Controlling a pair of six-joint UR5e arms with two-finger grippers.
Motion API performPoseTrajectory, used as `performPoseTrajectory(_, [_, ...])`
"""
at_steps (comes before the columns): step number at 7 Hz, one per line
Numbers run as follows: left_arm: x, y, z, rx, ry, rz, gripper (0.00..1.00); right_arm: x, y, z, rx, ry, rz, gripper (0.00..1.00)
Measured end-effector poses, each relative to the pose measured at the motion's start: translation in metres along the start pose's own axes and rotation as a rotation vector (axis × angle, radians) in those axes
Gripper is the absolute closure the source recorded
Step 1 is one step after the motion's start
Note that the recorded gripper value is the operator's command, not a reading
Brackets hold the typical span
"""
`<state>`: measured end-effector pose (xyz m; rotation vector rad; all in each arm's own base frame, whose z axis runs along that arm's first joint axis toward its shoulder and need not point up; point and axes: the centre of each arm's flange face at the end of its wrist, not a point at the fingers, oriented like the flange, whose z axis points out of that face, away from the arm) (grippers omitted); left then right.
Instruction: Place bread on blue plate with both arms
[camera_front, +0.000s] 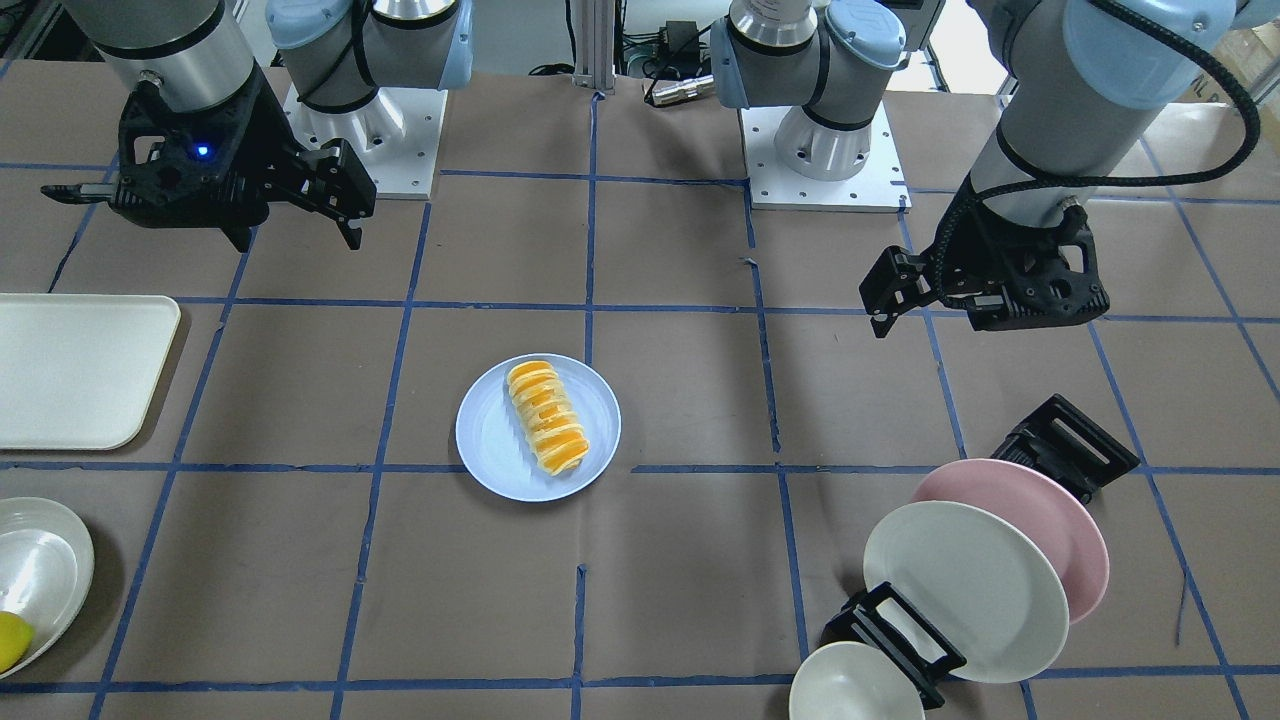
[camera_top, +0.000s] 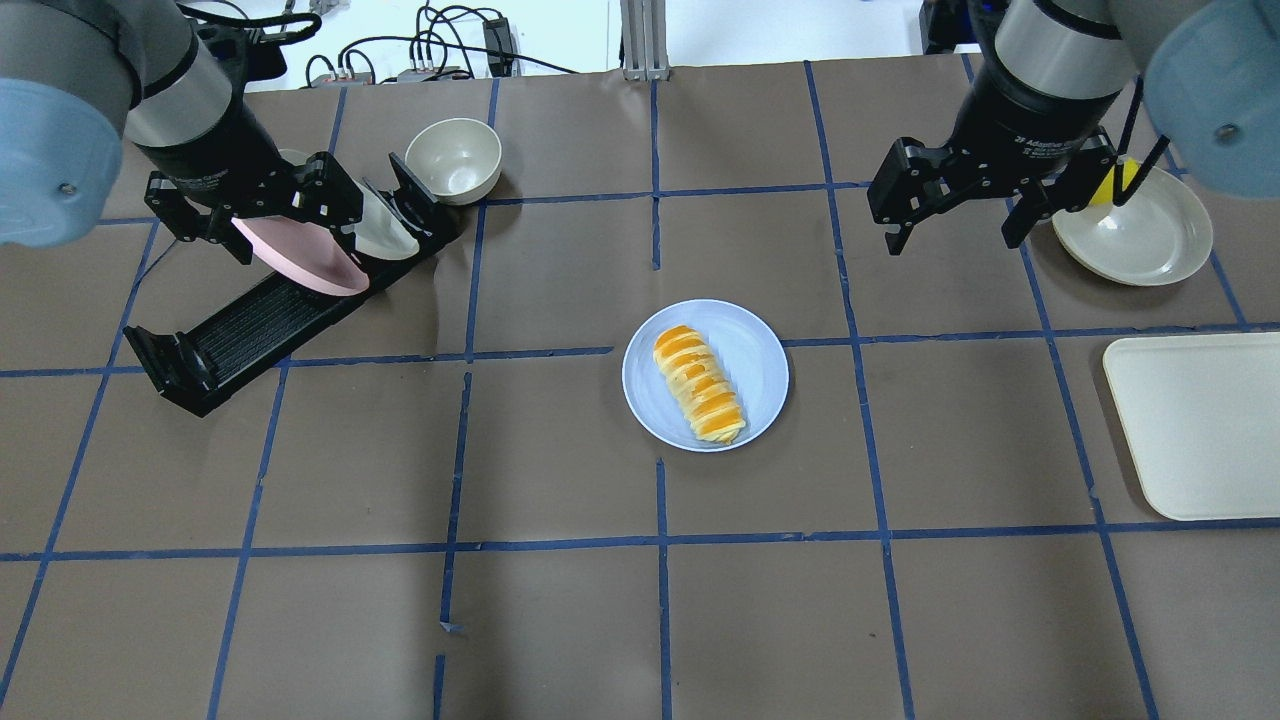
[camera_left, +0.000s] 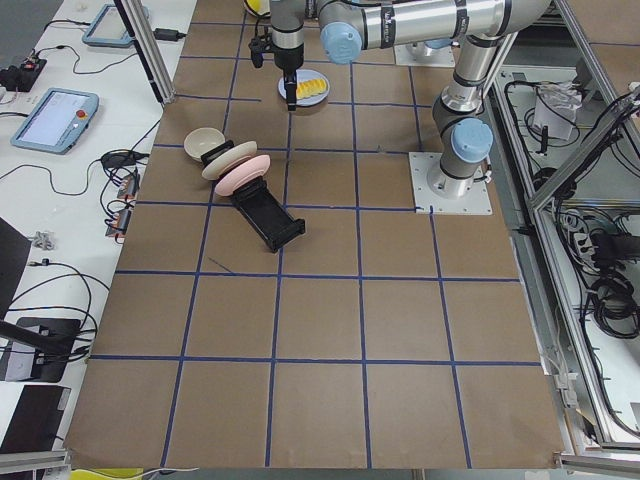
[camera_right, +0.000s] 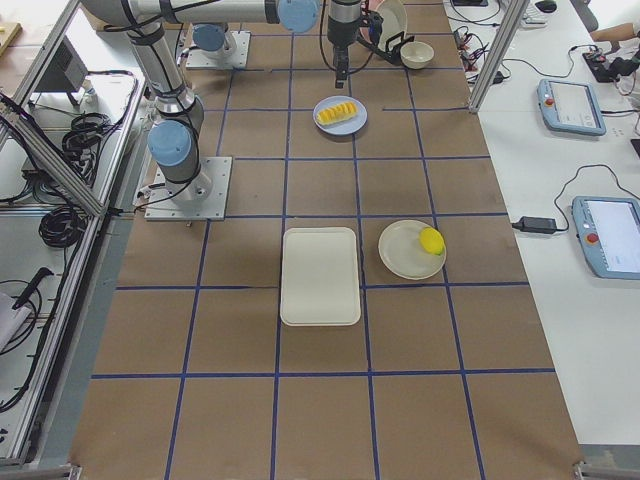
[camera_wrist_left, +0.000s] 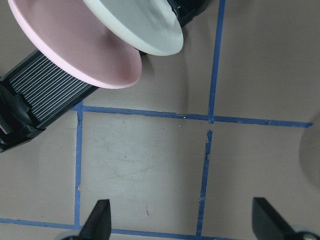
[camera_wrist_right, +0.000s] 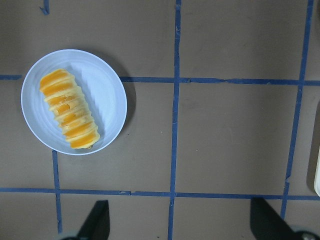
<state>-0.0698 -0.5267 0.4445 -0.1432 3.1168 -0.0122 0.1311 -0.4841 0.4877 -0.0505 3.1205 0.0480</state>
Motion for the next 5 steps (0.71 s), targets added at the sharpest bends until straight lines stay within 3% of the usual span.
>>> performPoseTrajectory(5, [-0.0022,-0.0004,-0.0001,0.000,0.002,-0.007,0.00,0.0001,-0.0025,0.0039,0.000,0.002,-0.001,0.00])
